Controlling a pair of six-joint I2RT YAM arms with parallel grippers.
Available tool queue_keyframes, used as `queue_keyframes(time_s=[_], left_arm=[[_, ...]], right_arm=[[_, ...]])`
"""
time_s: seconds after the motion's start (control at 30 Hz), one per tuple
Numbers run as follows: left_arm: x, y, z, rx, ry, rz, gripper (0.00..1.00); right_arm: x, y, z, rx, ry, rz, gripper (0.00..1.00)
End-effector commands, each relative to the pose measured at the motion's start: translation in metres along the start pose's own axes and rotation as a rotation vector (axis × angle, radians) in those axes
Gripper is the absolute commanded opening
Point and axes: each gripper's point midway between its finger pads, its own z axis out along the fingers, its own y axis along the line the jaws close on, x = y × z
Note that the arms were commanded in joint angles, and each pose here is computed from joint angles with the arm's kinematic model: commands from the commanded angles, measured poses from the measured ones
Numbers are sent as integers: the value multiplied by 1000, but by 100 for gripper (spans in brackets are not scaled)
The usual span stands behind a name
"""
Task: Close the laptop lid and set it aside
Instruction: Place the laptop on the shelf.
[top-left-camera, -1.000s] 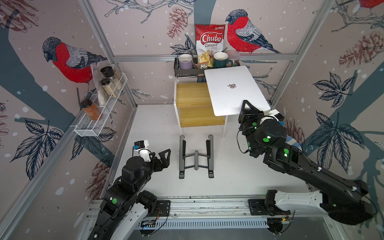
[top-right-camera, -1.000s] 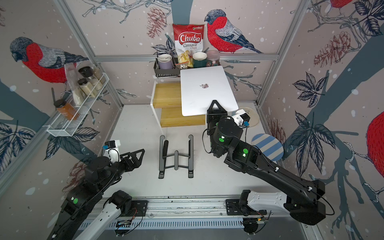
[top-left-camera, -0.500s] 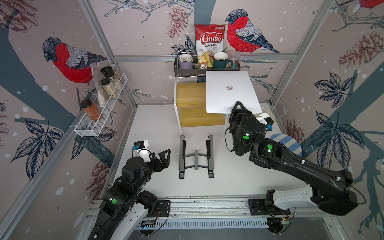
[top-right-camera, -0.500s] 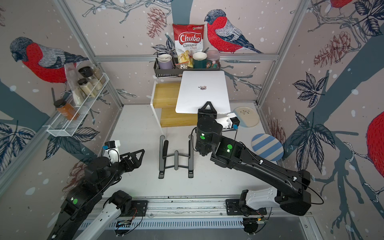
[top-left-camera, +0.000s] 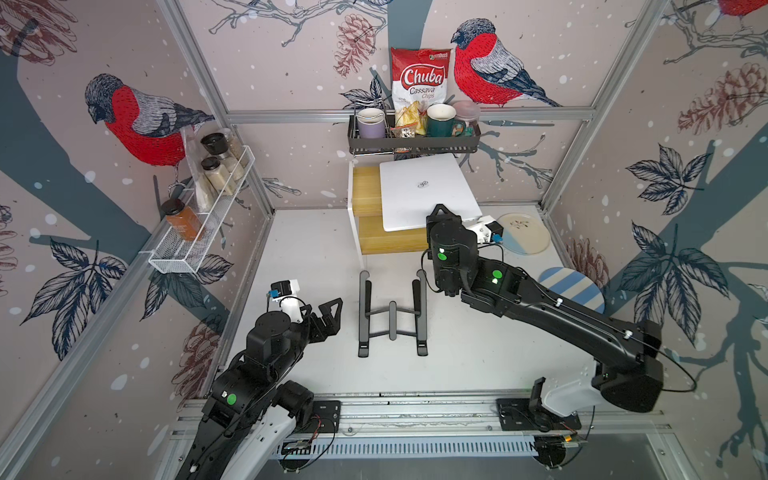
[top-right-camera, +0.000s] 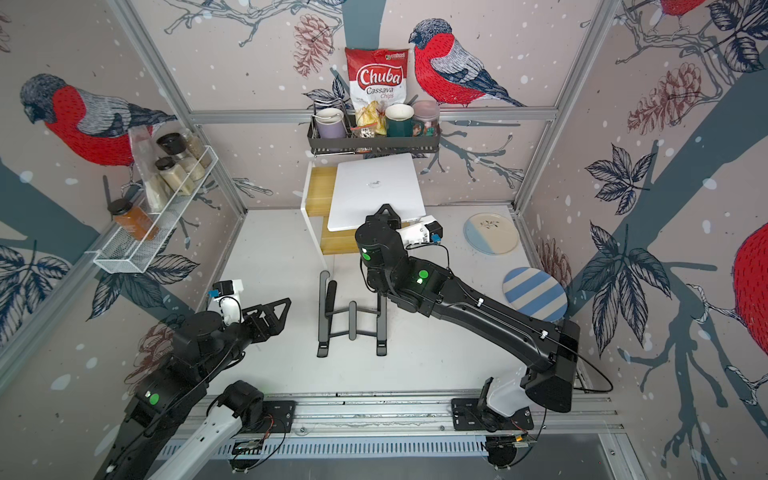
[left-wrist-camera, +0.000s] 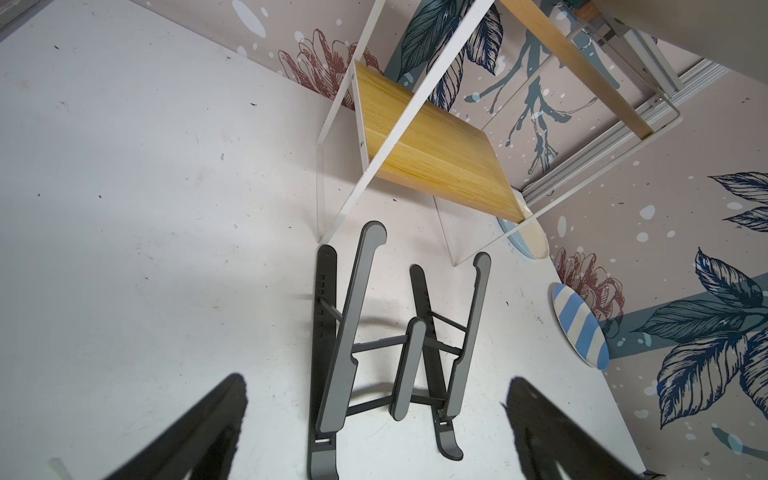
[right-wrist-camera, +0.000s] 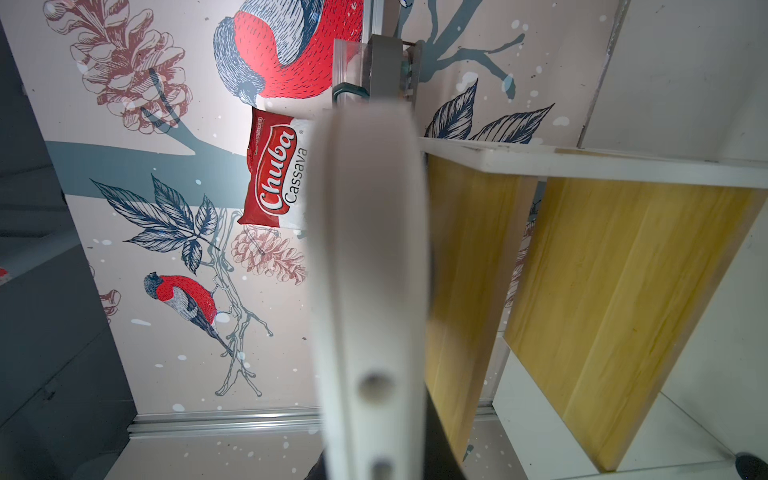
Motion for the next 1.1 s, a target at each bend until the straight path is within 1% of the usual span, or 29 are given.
queue_keyframes(time_s=[0.0, 0.33, 0.47, 0.57, 0.67, 0.8, 0.93, 1.07], left_arm=[[-5, -5, 0, 23, -19, 15, 96], [-3, -2, 2, 10, -18, 18, 96], [-3, -1, 2, 5, -18, 20, 96], [-3, 0, 2, 1, -22, 23, 97], [-3, 0, 2, -2, -23, 24, 96], [-3, 2, 3, -8, -25, 25, 96], [-3, 3, 3, -12, -25, 28, 97], [-2, 4, 4, -18, -21, 31, 96]], right_arm=[[5, 15, 3, -34, 14, 123, 0], [16, -1, 22, 1, -13, 127, 0], [24, -11, 31, 22, -2, 129, 0], [30, -21, 36, 44, 11, 122, 6], [34, -31, 41, 64, 18, 112, 16], [36, -42, 43, 89, 21, 87, 21], [37, -53, 44, 110, 29, 70, 32], [42, -61, 44, 127, 60, 59, 35]])
